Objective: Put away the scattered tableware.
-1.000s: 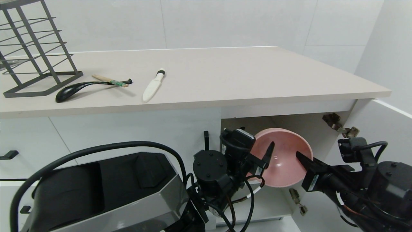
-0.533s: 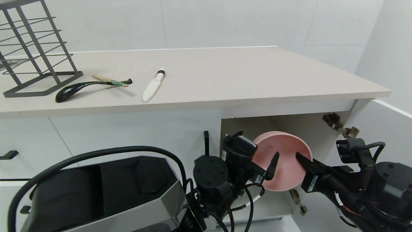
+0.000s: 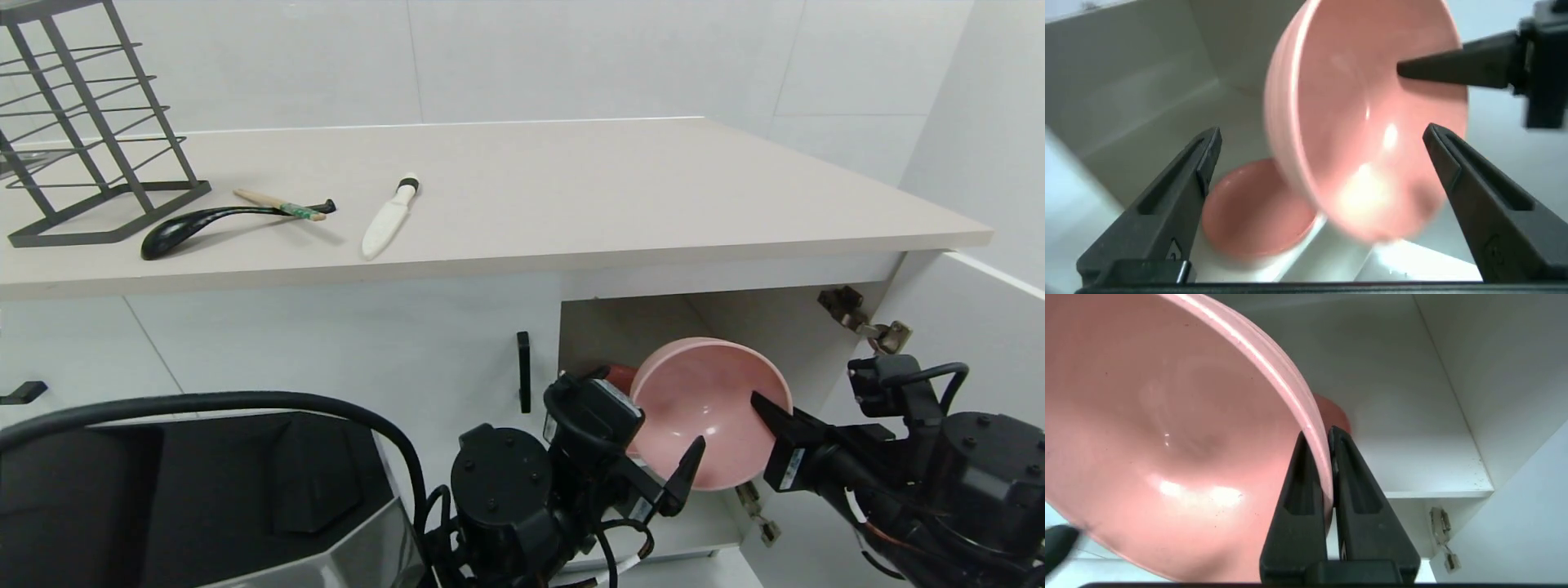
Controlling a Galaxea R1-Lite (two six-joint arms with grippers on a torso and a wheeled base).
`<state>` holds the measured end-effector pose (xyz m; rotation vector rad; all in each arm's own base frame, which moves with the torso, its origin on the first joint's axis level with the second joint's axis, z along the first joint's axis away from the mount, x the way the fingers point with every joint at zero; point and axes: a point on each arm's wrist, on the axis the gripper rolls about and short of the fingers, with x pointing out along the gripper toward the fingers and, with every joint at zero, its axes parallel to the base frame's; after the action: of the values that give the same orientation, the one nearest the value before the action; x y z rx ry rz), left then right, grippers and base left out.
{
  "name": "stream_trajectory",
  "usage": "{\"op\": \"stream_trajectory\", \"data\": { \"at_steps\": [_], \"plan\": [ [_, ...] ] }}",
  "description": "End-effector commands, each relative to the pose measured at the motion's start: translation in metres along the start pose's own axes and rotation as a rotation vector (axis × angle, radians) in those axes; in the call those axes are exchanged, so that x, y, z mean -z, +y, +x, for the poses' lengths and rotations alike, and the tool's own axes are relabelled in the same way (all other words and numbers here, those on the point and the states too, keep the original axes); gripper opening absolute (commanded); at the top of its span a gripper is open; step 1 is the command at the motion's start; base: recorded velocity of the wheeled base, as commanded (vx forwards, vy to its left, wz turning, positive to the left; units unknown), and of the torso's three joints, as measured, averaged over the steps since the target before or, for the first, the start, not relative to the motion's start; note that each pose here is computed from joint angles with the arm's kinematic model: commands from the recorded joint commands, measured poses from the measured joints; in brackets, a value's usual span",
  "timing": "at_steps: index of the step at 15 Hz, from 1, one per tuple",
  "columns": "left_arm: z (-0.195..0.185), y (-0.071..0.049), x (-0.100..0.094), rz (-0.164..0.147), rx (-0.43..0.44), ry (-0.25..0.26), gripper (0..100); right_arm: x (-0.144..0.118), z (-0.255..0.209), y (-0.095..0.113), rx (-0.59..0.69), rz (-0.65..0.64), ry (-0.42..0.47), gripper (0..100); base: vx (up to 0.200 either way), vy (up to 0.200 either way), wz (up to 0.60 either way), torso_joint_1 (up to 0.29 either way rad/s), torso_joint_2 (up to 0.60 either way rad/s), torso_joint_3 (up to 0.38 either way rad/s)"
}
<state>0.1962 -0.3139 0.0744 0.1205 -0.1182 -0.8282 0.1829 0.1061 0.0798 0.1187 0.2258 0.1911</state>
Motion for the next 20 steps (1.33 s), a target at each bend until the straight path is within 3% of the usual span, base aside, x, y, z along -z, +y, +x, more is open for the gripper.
{"op": "stream_trajectory", "data": {
  "at_steps": [1,5,7,9,11,12,13,14,16,17,18,20],
  "plan": [
    [-0.03,0.006,-0.013,-0.003,0.009,0.027,100,0.001,0.001,0.0,0.003,-0.002,0.005,0,0.0,0.0,0.0,0.0,0.0,0.0],
    [-0.07,0.0,-0.016,-0.034,0.064,0.098,100,0.004,0.002,-0.001,0.007,-0.007,0.02,0,0.0,0.0,0.0,0.0,0.0,0.0],
    [-0.076,0.004,-0.015,-0.037,0.057,0.113,100,0.005,0.003,-0.001,0.008,-0.01,0.026,0,0.0,0.0,0.0,0.0,0.0,0.0],
    [-0.084,0.015,-0.031,-0.047,0.027,0.068,100,0.006,0.004,0.0,0.009,0.005,0.027,0,0.0,0.0,0.0,0.0,0.0,0.0],
    [-0.109,0.029,-0.041,-0.047,0.001,0.067,100,0.006,0.005,0.0,0.01,0.032,0.027,0,0.0,0.0,0.0,0.0,0.0,0.0],
    [-0.109,0.029,-0.041,-0.047,0.001,0.067,100,0.006,0.005,0.0,0.01,0.032,0.027,0,0.0,0.0,0.0,0.0,0.0,0.0],
    [-0.145,0.05,-0.055,-0.055,-0.055,0.041,100,0.005,0.007,0.001,0.008,0.056,0.022,0,0.0,0.0,0.0,0.0,0.0,0.0],
    [-0.166,0.059,-0.061,-0.062,-0.086,0.02,100,0.005,0.008,0.001,0.007,0.065,0.019,0,0.0,0.0,0.0,0.0,0.0,0.0],
    [-0.2,0.066,-0.075,-0.086,-0.085,-0.062,100,0.005,0.009,0.004,-0.001,0.088,0.016,0,0.0,0.0,0.0,0.0,0.0,0.0],
    [-0.201,0.067,-0.077,-0.09,-0.088,-0.071,100,0.005,0.01,0.004,-0.003,0.09,0.015,0,0.0,0.0,0.0,0.0,0.0,0.0],
    [-0.206,0.075,-0.081,-0.119,-0.128,-0.104,100,0.006,0.008,0.006,-0.012,0.081,0.021,0,0.0,0.0,0.0,0.0,0.0,0.0],
    [-0.204,0.079,-0.077,-0.105,-0.151,-0.071,100,0.01,0.008,0.005,-0.006,0.059,0.043,0,0.0,0.0,0.0,0.0,0.0,0.0]
  ]
}}
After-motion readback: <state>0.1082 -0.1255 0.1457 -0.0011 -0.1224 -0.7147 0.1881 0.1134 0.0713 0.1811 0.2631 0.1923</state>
